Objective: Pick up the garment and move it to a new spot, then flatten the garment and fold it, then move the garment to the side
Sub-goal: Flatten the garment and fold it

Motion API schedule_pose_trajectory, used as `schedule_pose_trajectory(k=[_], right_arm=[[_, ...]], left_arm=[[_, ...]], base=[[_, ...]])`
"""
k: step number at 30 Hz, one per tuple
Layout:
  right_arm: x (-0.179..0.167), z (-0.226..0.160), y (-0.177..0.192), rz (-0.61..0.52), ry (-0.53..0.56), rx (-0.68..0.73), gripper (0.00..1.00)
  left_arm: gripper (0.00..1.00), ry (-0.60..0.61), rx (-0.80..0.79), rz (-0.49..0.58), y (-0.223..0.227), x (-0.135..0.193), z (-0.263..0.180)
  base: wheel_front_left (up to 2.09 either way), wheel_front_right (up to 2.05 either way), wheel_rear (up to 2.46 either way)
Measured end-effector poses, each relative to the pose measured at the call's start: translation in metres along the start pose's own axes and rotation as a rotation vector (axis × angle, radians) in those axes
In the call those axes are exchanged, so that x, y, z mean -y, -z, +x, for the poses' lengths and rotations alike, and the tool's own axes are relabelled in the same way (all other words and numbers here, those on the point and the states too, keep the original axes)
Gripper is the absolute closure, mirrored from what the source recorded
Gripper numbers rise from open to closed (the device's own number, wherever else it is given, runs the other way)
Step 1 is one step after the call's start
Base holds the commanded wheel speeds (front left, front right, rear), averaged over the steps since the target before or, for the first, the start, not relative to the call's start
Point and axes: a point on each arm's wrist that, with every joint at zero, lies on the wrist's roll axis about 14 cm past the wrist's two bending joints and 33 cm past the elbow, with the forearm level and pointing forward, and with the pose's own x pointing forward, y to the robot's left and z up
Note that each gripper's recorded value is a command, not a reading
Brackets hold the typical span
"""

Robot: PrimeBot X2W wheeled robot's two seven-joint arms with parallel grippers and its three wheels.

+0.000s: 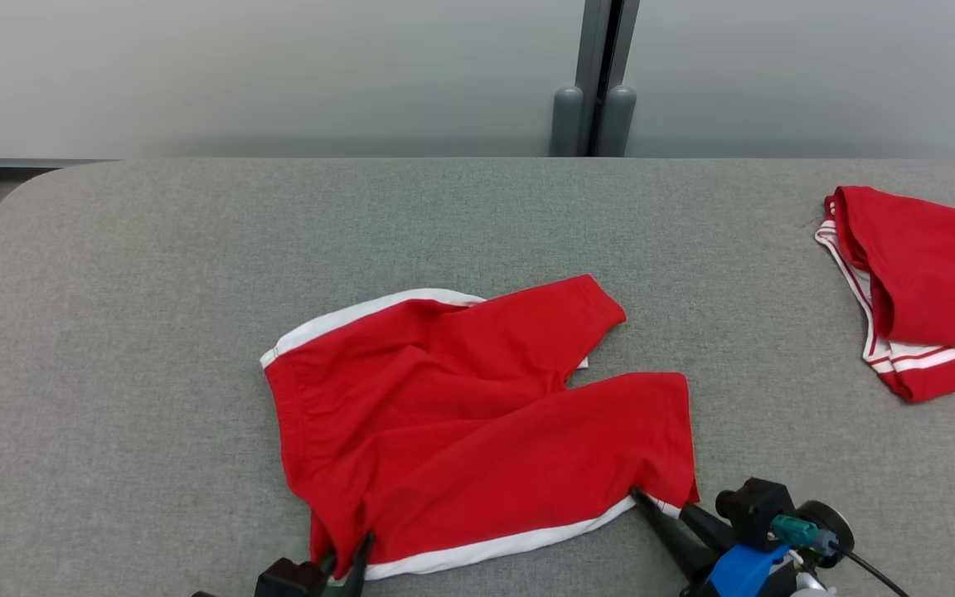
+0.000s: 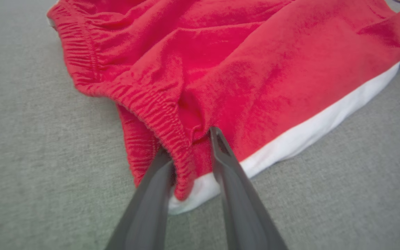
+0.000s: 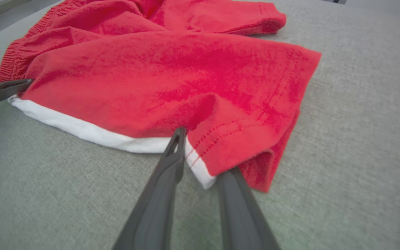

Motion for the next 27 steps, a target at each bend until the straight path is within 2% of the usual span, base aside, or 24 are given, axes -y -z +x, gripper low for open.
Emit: schedule_pose_trajectory(k=[6,16,25,27], right_arm=[[0.000,0.003,-0.019,-0.023,-0.023,0.053,1.00],[-0.001,-0.003,-0.081,-0.069,-0.046,0.243,1.00],[0.040,0.013,-0.167,-0.118,0.005,0.446,1.00],[0.051,0.021,-0.191,-0.128,0.014,0.492,1.00]], left_arm=[[1.00,0.013,0.083,-0.039,-0.027,0.003,0.008],[1.00,0.020,0.355,-0.034,-0.122,-0.008,0.019],[1.00,0.067,0.575,0.043,-0.227,-0.023,0.055],[1.00,0.091,0.595,0.095,-0.247,-0.025,0.069]], base=[[0.00,0.00,0.00],[0.00,0.00,0.00],[0.00,0.00,0.00],[0.00,0.00,0.00]])
